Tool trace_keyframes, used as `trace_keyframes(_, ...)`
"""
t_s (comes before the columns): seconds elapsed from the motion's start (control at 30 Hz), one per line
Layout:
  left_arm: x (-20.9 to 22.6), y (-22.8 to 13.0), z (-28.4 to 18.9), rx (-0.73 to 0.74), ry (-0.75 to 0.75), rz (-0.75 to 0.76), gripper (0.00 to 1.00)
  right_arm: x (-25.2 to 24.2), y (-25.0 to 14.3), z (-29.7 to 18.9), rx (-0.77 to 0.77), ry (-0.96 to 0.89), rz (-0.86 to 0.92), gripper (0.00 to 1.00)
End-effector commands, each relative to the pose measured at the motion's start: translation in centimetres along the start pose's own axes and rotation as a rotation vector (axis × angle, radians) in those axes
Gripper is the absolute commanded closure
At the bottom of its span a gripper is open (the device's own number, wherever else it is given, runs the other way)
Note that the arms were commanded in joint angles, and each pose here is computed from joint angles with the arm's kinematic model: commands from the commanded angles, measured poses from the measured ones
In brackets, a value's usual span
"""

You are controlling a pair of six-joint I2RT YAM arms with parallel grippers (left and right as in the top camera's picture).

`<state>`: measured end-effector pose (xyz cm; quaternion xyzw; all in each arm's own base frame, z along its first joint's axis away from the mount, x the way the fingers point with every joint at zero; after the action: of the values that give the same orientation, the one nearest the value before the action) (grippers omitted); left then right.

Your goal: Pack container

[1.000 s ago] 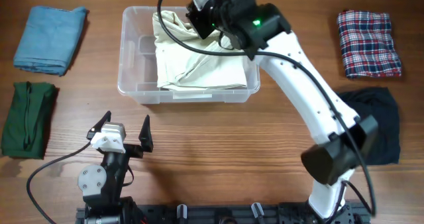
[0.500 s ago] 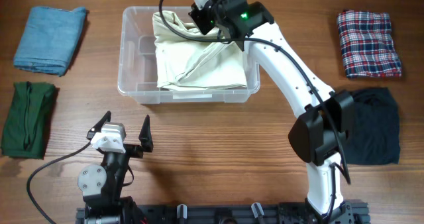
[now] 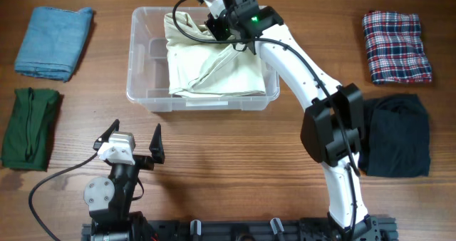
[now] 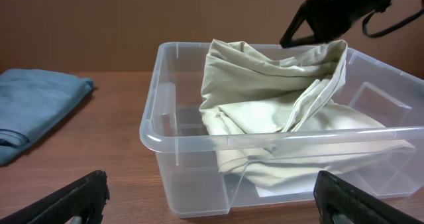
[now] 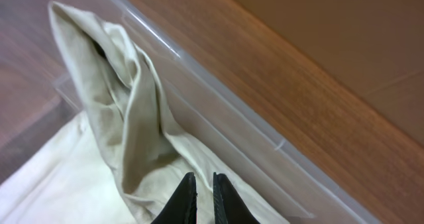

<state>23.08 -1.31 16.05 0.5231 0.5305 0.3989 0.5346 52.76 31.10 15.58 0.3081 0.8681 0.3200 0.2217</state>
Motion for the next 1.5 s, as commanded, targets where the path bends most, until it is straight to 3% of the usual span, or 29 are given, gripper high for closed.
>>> trace_keyframes(0.0,-0.1,-0.1,0.0,-0.003,-0.006,0.017,0.0,0.4,-0.6,1.4,0.011,0.009,-0.012,0.9)
trace_keyframes(0.67,-0.1,-0.1,0.0,-0.003,-0.006,0.017,0.0,0.9,-2.4,4.8,0.023,0.021,-0.019,0.89)
trace_keyframes(0.87,-0.1,-0.1,0.0,-0.003,-0.006,0.017,0.0,3.1,-4.6,4.6,0.122,0.09,-0.032,0.91)
trace_keyframes(1.13,-0.1,-0.1,0.0,-0.003,-0.006,0.017,0.0,6.1,-9.0,2.6,0.346,0.183,-0.014,0.96)
trace_keyframes(1.47,-0.1,-0.1,0.0,-0.003,-0.006,0.017,0.0,5.7,-6.8,-3.3,0.353,0.175,0.052,0.96)
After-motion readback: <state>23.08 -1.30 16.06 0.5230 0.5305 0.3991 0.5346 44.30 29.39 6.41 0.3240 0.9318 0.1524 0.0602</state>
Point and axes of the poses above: each gripper's point midway between its finger pads, its own z axis out along the fingers, its own x axis along the line the jaws close on, y = z × x, the point moved 1 cm from there along -z, back along the fingers, and after that the axes turned 5 degrees about -z, right-handed, at the moved point
